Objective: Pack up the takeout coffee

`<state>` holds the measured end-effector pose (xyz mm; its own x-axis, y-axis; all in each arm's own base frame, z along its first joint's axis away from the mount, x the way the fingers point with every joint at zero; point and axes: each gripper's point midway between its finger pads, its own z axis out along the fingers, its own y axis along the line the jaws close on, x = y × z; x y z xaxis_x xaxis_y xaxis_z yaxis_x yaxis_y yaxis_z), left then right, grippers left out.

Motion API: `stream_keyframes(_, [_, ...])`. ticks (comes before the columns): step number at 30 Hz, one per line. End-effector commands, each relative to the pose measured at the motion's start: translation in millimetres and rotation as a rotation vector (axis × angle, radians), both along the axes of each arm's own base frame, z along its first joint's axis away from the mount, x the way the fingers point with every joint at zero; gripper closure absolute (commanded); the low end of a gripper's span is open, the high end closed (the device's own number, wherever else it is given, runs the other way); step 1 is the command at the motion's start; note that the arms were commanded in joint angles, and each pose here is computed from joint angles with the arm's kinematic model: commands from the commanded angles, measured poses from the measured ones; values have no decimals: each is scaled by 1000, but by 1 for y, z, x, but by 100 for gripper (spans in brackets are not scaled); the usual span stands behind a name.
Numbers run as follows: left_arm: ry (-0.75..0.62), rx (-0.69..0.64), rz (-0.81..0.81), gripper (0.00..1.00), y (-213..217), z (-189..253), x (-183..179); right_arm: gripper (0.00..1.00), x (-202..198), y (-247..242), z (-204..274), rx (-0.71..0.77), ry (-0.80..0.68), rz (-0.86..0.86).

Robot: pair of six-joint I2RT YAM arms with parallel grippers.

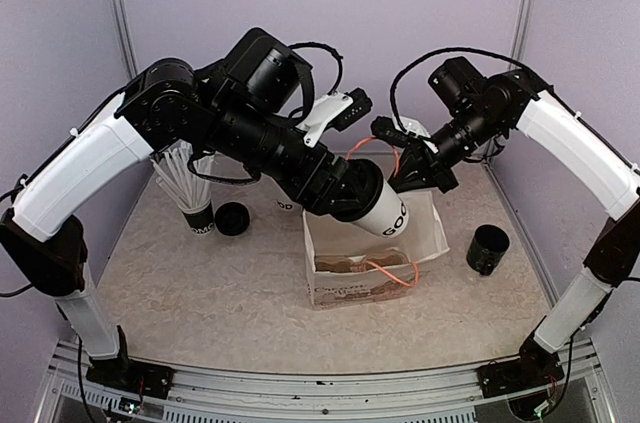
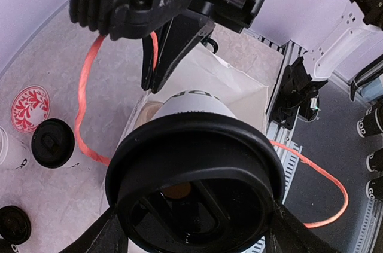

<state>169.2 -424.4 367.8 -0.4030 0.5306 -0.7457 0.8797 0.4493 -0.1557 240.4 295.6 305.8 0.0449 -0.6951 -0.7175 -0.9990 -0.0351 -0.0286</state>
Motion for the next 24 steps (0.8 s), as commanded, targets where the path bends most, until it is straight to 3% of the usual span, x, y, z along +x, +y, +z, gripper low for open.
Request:
stream_keyframes(1, [-98, 111, 5, 32, -1, -13, 2, 100, -15, -4, 12, 34, 7, 13])
stream_keyframes(24, [-313, 443, -6, 32, -8, -92, -10, 100, -14, -3, 3, 19, 29, 17])
